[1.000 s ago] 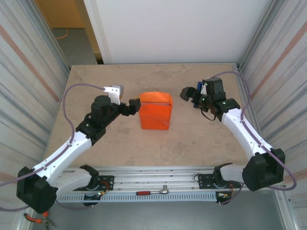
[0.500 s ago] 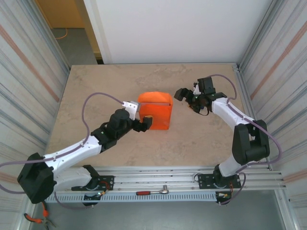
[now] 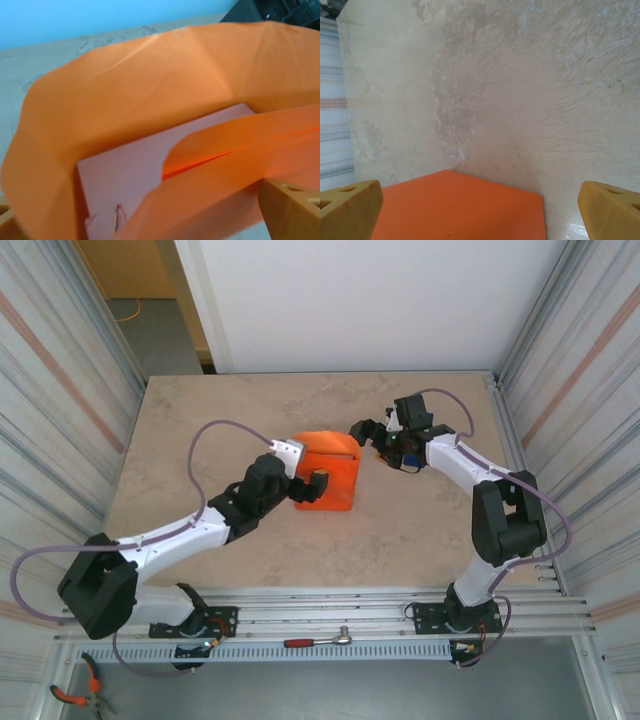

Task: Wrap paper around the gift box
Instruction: Fold the wrapping paper for the gift box.

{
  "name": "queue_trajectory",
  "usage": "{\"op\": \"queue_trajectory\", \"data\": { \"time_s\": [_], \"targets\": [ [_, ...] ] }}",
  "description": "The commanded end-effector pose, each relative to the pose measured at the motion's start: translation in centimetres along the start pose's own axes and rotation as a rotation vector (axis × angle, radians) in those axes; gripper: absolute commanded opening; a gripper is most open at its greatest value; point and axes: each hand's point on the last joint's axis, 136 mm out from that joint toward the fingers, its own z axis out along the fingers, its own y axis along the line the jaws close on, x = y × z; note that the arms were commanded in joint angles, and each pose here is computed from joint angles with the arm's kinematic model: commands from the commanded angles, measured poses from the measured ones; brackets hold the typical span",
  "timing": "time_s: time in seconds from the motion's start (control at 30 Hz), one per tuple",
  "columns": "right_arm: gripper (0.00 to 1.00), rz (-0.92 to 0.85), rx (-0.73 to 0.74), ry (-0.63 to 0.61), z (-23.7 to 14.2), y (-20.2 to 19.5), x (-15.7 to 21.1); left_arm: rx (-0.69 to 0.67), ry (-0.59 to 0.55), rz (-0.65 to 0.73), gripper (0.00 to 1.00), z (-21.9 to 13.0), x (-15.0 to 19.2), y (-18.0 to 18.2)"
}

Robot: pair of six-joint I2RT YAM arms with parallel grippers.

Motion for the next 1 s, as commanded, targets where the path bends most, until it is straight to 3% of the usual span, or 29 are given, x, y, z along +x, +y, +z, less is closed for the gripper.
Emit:
{"op": "queue_trajectory", "data": {
  "time_s": [0.0,0.3,0.53,0.8,0.97],
  "targets": [
    [0.99,-0.016,-0.033,0.012,0.3,1.4,-0.1,-0.041,-0.057,0.037,0.99,0.7,-2.3,0.2],
    [0.99,-0.018,-0.043,0.035,1.0,1.3,0.8,-0.182,-0.069,0.059,0.99,2.8,-2.9,2.4],
    [0.99,-0.023,-0.061,0.032,0.4,1.8,0.7,-0.238,-0.008,0.072,0.98,4.1,-0.8,3.3],
    [0.98,-0.001,-0.039,-0.166,-5.9,0.5,-2.0,-0.249,0.048,0.074,0.97,3.7,1.8,3.6],
    [0.98,-0.086,-0.038,-0.241,-9.5,1.3,-0.1,-0.264,0.067,0.075,0.97,3.2,2.6,3.8]
  ]
}}
